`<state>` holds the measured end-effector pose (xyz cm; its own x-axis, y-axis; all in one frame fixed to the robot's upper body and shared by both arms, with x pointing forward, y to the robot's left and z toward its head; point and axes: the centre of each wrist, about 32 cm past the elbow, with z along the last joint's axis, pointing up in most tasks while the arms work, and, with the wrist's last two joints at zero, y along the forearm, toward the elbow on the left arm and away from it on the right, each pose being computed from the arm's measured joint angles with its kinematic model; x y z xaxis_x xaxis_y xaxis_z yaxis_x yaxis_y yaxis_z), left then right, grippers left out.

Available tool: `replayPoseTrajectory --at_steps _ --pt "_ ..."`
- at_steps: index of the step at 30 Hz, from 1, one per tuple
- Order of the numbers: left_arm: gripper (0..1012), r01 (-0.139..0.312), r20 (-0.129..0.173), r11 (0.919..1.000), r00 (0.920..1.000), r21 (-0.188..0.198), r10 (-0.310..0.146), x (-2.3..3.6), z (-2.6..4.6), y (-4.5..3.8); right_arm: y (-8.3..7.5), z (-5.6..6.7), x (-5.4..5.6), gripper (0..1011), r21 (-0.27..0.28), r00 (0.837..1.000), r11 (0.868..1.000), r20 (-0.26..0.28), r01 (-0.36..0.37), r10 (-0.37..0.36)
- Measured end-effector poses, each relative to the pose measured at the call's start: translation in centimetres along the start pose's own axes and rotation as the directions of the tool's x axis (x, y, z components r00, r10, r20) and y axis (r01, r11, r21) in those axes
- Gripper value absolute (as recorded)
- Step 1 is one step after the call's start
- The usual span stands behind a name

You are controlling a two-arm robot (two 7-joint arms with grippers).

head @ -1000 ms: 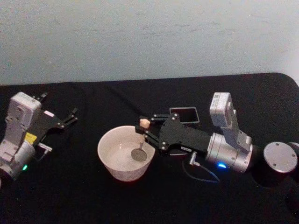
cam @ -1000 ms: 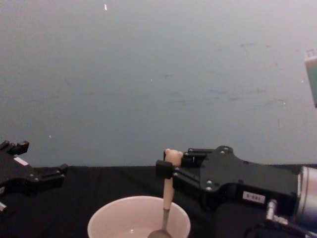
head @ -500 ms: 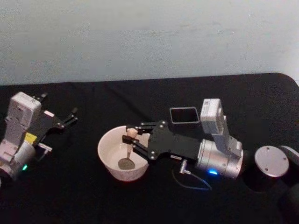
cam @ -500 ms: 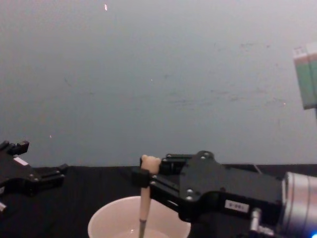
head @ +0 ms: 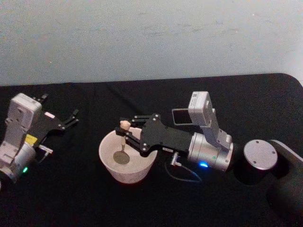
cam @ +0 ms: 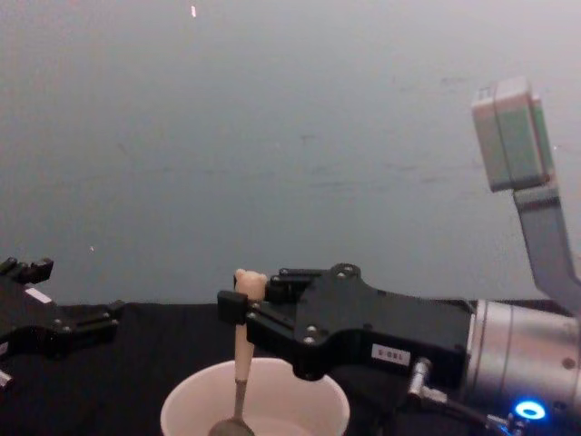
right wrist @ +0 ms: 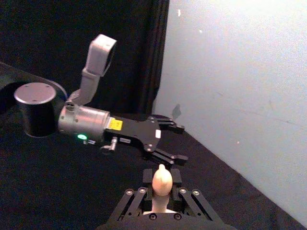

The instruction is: Pick up the stirring spoon with one hand, stir inside the cup, then place it back in its original position.

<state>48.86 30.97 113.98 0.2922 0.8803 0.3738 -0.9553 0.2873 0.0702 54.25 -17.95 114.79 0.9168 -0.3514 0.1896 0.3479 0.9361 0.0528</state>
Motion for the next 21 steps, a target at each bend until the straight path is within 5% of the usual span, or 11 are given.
replayPoseTrajectory --at_steps 21 --pt "1001 0.0 0.0 1.0 1.0 0.0 0.0 0.0 0.0 0.0 -1.9 0.0 1.4 213 -0.013 0.997 0.997 0.014 0.082 -0.081"
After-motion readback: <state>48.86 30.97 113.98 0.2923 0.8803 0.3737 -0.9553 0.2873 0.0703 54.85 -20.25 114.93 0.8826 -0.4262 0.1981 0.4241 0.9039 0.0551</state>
